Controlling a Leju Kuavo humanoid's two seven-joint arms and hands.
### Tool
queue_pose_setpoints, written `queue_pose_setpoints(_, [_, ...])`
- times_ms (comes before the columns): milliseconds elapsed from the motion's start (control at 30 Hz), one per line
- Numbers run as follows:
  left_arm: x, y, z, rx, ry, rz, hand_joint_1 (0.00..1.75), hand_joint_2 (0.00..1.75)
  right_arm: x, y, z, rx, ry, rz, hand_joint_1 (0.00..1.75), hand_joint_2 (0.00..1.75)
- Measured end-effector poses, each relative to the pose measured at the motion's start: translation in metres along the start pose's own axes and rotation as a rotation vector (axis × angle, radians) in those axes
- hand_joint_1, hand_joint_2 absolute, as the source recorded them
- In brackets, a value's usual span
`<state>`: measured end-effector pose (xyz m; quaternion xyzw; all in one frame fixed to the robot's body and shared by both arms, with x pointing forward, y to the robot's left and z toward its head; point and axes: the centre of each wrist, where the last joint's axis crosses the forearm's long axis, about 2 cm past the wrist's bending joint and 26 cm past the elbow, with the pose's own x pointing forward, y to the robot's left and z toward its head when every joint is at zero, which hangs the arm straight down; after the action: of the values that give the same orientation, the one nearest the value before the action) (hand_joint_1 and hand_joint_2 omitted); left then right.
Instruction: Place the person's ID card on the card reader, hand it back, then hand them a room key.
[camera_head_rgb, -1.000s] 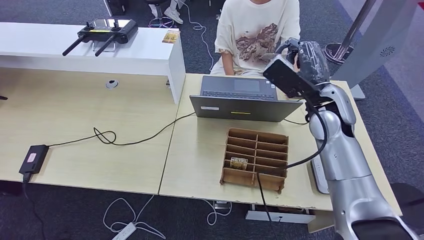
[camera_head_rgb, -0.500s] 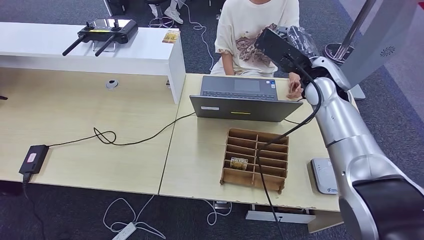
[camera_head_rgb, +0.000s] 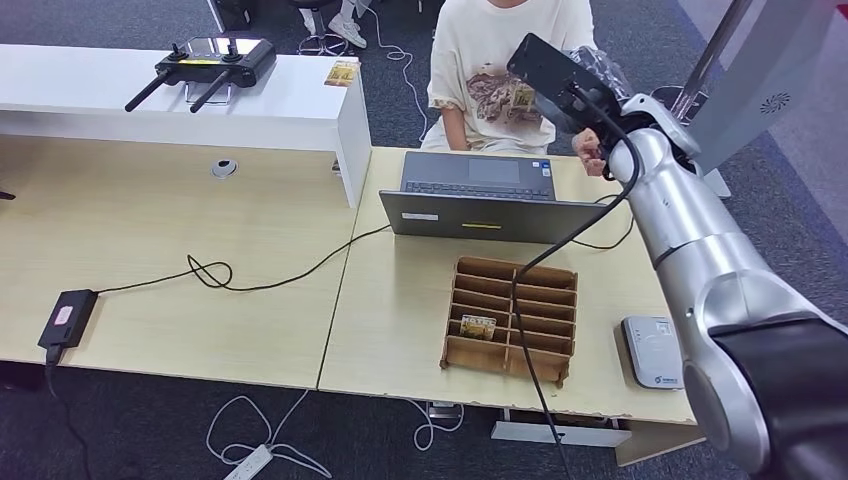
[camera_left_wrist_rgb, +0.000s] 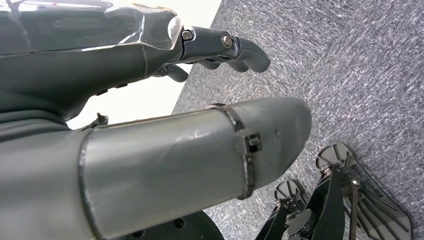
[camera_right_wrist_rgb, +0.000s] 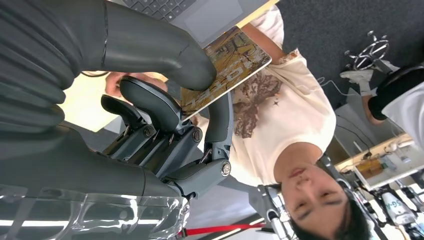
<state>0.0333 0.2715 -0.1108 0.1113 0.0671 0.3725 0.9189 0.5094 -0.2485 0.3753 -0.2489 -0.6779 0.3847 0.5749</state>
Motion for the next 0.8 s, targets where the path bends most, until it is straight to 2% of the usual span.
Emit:
queue_pose_setpoints(500, [0.001,0.002,-0.001,0.002,-0.003,-0.005,0.0,0.0,-0.02,0.004,0.001,0.034,0.094,-0.01,1.75,1.75])
queue_pose_setpoints(800, [0.002,0.003,-0.001,0.006,-0.002,-0.003,0.0,0.0,-0.018,-0.006,0.0,0.04,0.109,-0.005,1.71,1.75])
